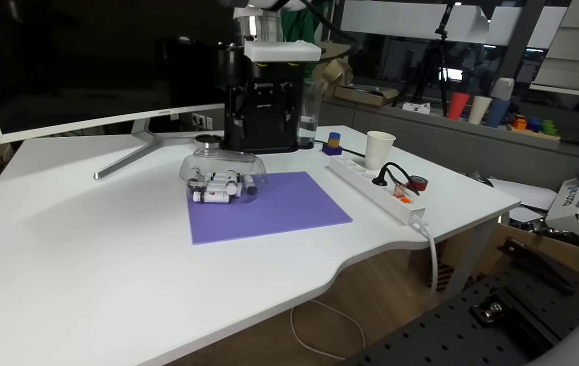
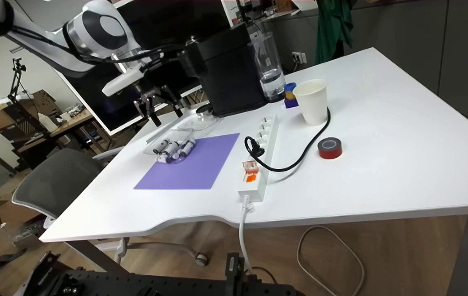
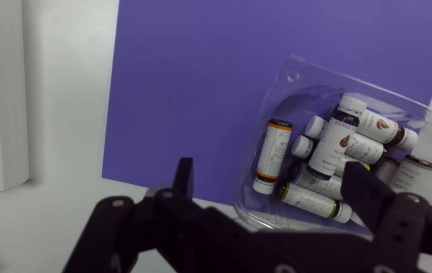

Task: Remove one bottle from the clear box

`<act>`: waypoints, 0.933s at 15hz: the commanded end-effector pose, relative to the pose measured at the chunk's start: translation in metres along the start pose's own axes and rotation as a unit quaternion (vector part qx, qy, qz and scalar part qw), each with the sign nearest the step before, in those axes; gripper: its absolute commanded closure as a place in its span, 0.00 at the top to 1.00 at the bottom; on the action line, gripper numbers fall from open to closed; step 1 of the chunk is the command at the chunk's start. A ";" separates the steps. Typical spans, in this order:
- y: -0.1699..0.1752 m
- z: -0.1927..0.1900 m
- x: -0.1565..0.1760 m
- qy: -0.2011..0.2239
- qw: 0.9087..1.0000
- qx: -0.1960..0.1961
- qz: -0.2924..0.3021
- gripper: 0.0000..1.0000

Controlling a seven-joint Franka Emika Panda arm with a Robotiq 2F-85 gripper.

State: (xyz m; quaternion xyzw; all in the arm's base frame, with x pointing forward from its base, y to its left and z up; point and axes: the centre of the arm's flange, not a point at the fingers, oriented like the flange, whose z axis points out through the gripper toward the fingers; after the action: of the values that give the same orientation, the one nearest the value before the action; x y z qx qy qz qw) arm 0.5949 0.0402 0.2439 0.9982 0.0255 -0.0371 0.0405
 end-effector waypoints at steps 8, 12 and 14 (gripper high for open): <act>-0.065 0.063 0.020 0.095 0.995 0.027 0.009 1.00; -0.071 0.077 0.018 0.084 0.996 0.036 0.016 1.00; -0.072 0.080 0.017 0.079 0.996 0.039 0.019 1.00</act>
State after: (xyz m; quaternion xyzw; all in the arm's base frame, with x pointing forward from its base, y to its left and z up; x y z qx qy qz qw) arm 0.5990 0.1043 0.1584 0.9987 0.0284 0.0431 0.0019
